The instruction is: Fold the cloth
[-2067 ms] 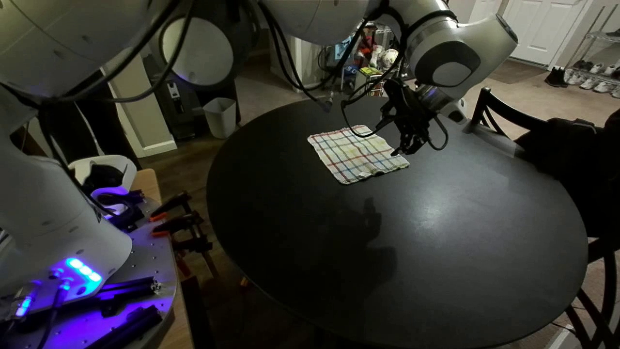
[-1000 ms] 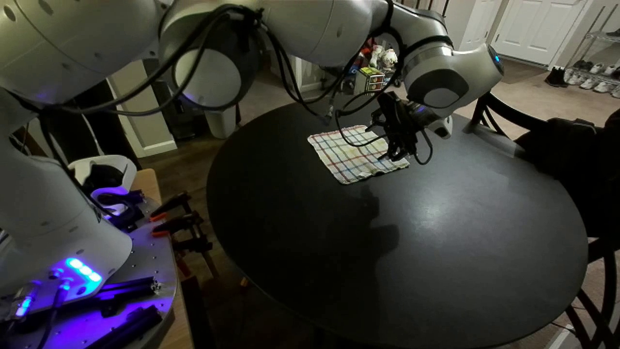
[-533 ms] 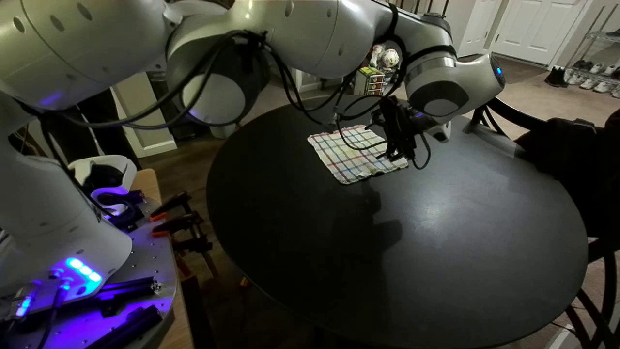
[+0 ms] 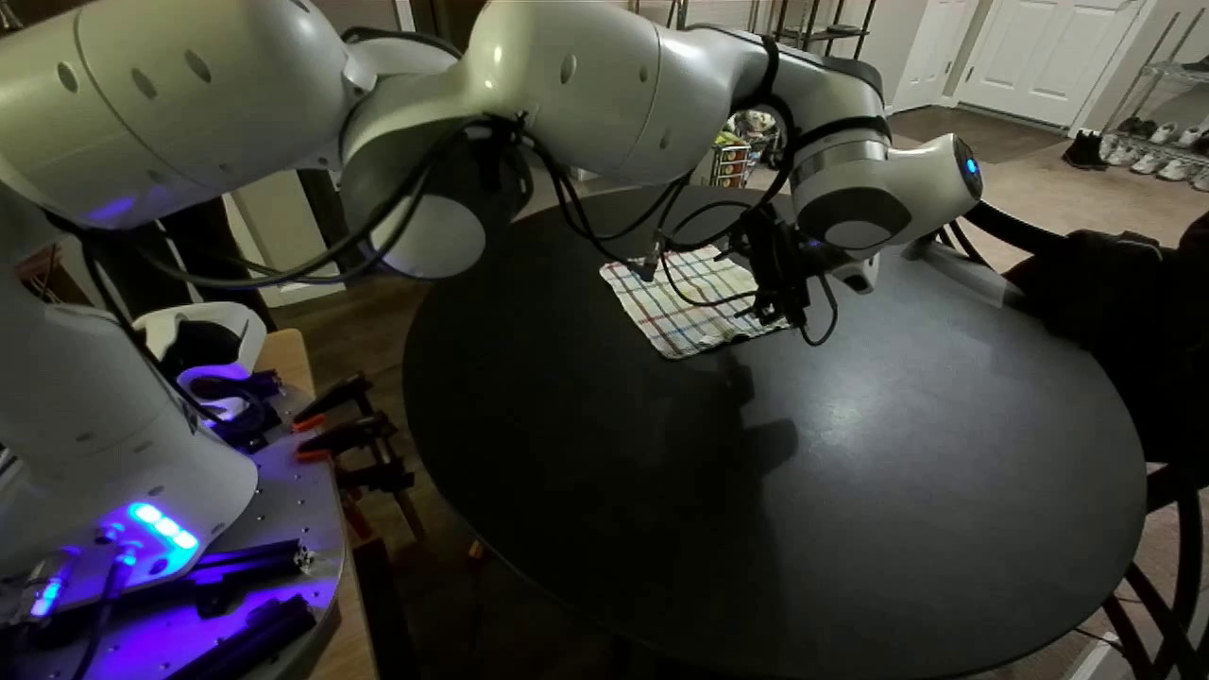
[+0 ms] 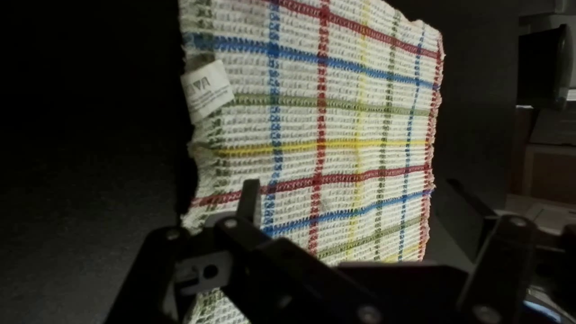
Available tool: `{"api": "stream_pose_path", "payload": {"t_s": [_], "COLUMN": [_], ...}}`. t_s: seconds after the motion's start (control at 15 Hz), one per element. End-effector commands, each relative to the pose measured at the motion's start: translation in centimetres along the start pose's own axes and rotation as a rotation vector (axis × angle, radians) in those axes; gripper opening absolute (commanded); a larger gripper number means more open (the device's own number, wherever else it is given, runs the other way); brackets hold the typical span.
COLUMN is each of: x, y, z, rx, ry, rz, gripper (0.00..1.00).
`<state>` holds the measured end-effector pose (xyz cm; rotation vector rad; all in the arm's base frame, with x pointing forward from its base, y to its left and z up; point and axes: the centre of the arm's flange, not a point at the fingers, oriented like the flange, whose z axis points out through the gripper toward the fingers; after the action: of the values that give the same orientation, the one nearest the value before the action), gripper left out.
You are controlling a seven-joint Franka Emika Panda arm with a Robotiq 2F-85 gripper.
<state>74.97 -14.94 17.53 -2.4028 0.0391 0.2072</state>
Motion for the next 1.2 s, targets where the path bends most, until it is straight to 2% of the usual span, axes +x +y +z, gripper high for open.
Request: {"api": "stream_pose_path", "payload": {"t_s": [0.0,0.47,1.13], "x": [1.5,1.2,0.9], "y": [1.6,4.0,5.9], "z": [-1.7,-2.7,-1.0], "rx": [0.06,0.075,0.094], "ry": [0.03,0.066,0.045], "rz": [-0.012,0.013,0.045], "gripper": [1.0,1.0,1.0]}}
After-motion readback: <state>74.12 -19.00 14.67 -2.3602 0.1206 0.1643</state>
